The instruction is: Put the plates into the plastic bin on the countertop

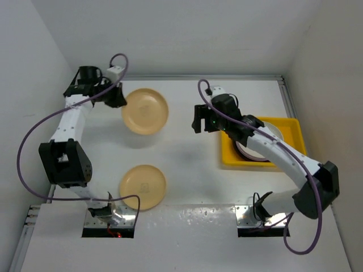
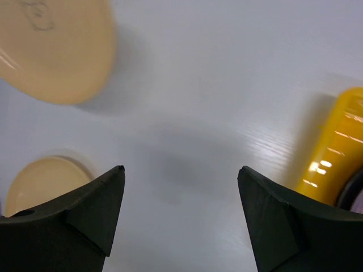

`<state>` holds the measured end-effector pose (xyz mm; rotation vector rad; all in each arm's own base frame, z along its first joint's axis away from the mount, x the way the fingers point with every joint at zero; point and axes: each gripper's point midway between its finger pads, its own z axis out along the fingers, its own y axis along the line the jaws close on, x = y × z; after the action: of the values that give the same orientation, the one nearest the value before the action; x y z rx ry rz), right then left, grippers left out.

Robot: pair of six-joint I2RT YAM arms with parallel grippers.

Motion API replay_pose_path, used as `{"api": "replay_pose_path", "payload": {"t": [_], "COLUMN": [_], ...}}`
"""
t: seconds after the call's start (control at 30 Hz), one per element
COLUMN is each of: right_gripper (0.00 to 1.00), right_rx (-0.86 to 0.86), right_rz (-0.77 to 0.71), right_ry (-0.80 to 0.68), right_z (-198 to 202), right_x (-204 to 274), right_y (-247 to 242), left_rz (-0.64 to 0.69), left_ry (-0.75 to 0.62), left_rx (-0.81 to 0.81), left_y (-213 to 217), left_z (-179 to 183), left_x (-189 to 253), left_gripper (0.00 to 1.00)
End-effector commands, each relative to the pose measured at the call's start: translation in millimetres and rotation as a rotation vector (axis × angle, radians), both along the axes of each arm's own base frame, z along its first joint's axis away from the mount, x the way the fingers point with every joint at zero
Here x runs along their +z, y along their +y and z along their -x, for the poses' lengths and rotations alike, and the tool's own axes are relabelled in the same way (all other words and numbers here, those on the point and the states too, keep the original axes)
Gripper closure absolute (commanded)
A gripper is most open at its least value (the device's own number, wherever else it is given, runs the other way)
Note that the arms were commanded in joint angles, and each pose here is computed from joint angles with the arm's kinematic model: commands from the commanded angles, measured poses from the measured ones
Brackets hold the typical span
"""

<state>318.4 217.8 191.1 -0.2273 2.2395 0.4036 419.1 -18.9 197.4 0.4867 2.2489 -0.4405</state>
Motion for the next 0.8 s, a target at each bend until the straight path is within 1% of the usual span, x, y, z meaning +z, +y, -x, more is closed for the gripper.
{"api": "replay_pose_path", "payload": {"t": [0.0,0.03,0.07,0.17,0.2,0.23,0.3,0.33,0.37,0.47,0.53,0.6,0.63,0.67,0.7,0.73,0.77], "right_gripper": [0.20,0.20,0.20,0.27,0.30,0.38,0.47,0.50,0.55,0.61,0.62,0.68,0.73,0.92,1.00,1.00,1.00], "right_rx": [0.106,0.099,0.090,0.059,0.059,0.060,0.055,0.027,0.013,-0.004,0.003,-0.008,-0.022,-0.042,-0.056,-0.086,-0.139], "right_rz": [-0.138,-0.135,-0.155,-0.142,-0.142,-0.140,-0.120,-0.104,-0.104,-0.129,-0.146,-0.149,-0.145,-0.134,-0.139,-0.129,-0.101], "right_ry": [-0.157,-0.143,-0.165,-0.174,-0.173,-0.167,-0.142,-0.143,-0.120,-0.102,-0.096,-0.093,-0.098,-0.102,-0.118,-0.118,-0.132], "right_z": [-20,-25,-31,-39,-39,-39,-37,-40,-38,-39,-39,-41,-43,-44,-45,-45,-48], "right_x": [62,56,68,63,63,60,45,41,28,17,15,15,16,14,20,19,18], "right_y": [54,58,61,58,58,57,55,50,49,47,50,49,46,42,39,33,22], "left_rz": [0.072,0.071,0.072,0.059,0.059,0.075,0.097,0.108,0.122,0.154,0.168,0.184,0.184,0.184,0.172,0.160,0.122], "left_ry": [-0.089,-0.093,-0.101,-0.119,-0.128,-0.127,-0.135,-0.130,-0.135,-0.132,-0.116,-0.114,-0.114,-0.114,-0.115,-0.116,-0.119], "left_rx": [-0.176,-0.216,-0.238,-0.276,-0.287,-0.312,-0.345,-0.347,-0.351,-0.393,-0.395,-0.421,-0.421,-0.421,-0.407,-0.395,-0.354], "left_y": [-77,-96,-105,-127,-131,-137,-145,-147,-149,-158,-159,-165,-165,-165,-163,-161,-154], "left_z": [19,22,26,33,37,40,46,48,48,55,58,62,62,62,60,58,52], "left_x": [51,55,58,68,74,76,81,85,89,93,92,94,94,94,92,91,88], "left_gripper": [1.00,1.00,1.00,1.00,1.00,1.00,1.00,1.00,1.00,1.00,1.00,1.00,1.00,1.00,1.00,1.00,0.99]}}
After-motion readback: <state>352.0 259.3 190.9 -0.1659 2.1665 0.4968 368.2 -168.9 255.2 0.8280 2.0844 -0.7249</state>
